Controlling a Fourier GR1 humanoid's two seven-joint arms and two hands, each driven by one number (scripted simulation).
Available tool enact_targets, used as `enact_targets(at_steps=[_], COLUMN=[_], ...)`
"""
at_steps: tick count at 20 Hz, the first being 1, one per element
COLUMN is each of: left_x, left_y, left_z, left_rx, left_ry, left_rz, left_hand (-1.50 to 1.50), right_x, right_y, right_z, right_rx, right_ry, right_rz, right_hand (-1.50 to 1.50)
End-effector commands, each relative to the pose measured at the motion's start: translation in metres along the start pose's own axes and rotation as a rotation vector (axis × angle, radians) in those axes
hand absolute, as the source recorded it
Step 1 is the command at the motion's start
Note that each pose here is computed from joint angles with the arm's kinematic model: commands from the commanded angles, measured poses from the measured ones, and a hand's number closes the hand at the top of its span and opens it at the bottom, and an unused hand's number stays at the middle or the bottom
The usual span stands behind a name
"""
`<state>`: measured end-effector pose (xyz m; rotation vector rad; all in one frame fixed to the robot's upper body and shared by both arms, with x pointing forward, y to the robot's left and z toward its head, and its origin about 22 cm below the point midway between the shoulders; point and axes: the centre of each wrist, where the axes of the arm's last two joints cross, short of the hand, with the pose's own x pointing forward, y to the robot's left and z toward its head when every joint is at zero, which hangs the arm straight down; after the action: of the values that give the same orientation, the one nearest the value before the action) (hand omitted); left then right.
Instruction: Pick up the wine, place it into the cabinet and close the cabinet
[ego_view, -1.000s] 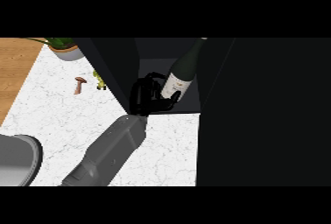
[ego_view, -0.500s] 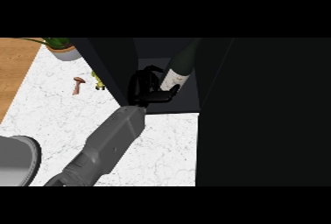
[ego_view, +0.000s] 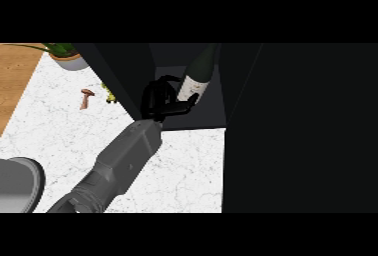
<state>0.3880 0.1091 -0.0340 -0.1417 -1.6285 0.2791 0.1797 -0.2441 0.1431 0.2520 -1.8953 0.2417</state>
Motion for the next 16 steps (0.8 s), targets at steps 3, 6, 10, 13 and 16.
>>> enact_targets(at_steps=[3,6,10,13,16], left_x=[0.000,-0.006,-0.003,-0.004,0.005], left_y=[0.010,0.023,0.010,0.009,0.028], left_z=[-0.004,0.000,0.000,0.002,-0.005], left_rx=[0.051,0.070,0.043,0.022,0.002], left_ry=[-0.041,-0.111,-0.148,-0.211,-0.232], left_rz=[0.051,0.023,0.007,0.028,0.023], left_hand=[1.50,1.50,-1.50,-1.50,-1.50], right_x=[0.000,0.006,-0.002,0.002,0.006], right_y=[-0.001,-0.008,-0.006,0.001,0.011], right_z=[0.002,-0.008,-0.007,0.001,0.002], right_rx=[-0.004,-0.007,-0.017,-0.009,-0.013], right_ry=[0.010,-0.007,0.011,0.002,0.004], right_rz=[-0.002,0.018,0.019,0.007,0.023], right_hand=[-1.50,-1.50,-1.50,-1.50,-1.50])
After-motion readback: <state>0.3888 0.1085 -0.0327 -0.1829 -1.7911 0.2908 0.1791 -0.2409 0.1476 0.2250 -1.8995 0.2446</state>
